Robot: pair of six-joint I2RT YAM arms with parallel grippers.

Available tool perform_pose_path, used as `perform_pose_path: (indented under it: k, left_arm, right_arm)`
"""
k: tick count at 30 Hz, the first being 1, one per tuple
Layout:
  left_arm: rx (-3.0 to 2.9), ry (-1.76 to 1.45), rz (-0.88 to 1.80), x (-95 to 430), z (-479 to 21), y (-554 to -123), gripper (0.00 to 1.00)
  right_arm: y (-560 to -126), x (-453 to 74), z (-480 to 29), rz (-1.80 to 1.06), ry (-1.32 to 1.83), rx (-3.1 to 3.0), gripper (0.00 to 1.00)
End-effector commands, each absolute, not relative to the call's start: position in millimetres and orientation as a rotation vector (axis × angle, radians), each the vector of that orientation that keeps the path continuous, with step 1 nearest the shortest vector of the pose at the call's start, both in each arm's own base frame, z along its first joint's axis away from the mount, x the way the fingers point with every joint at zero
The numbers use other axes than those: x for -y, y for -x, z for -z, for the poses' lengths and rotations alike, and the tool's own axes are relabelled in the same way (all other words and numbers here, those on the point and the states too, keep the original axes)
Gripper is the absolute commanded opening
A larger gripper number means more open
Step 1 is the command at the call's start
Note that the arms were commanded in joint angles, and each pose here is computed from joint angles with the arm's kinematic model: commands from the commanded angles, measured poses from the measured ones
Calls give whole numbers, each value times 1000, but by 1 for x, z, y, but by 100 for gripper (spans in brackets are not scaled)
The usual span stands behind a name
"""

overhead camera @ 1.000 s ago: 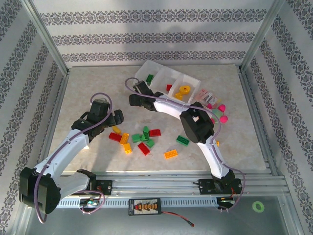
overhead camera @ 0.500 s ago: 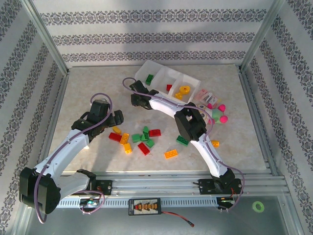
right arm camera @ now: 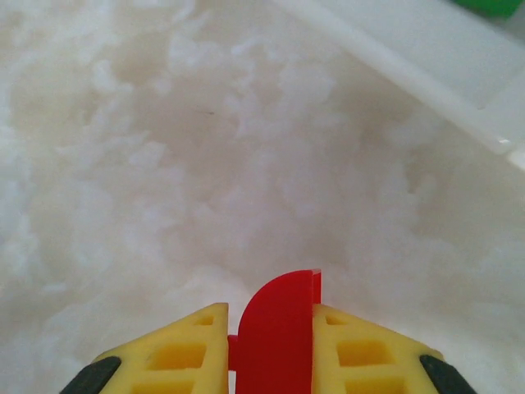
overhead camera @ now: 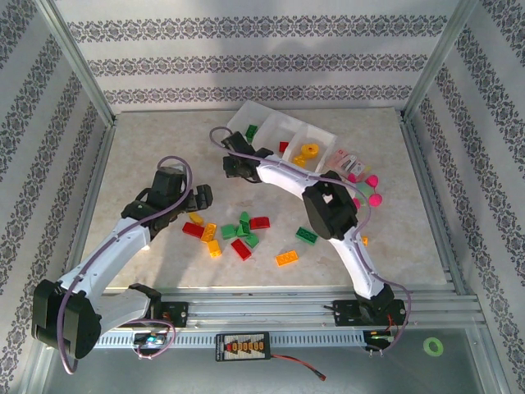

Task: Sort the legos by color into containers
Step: Pick up the lego from the top-center of the table, then place the lego in the container.

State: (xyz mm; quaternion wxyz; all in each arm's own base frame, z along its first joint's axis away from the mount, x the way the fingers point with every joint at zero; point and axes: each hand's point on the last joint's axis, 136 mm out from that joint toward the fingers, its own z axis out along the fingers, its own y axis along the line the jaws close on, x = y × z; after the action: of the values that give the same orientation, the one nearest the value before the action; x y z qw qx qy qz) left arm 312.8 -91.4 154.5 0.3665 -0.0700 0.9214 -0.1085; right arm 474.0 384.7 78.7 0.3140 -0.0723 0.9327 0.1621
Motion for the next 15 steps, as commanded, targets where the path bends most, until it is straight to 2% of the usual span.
perform_pose_path:
  k: [1,9,15]
  left_arm:
    - [-2290,2,319,114,-160,-319,99]
    - [-2142,-337,405,174,-172,-316,99]
    - [-2098,-425,490,206,-174,-318,99]
  right_arm:
    - [-469,-377,-143,-503,180,-2339,20]
    - [-469,-304,-194,-494,10,-2220,19]
    - [-500,-241,-181,-407,-69,-2235,19]
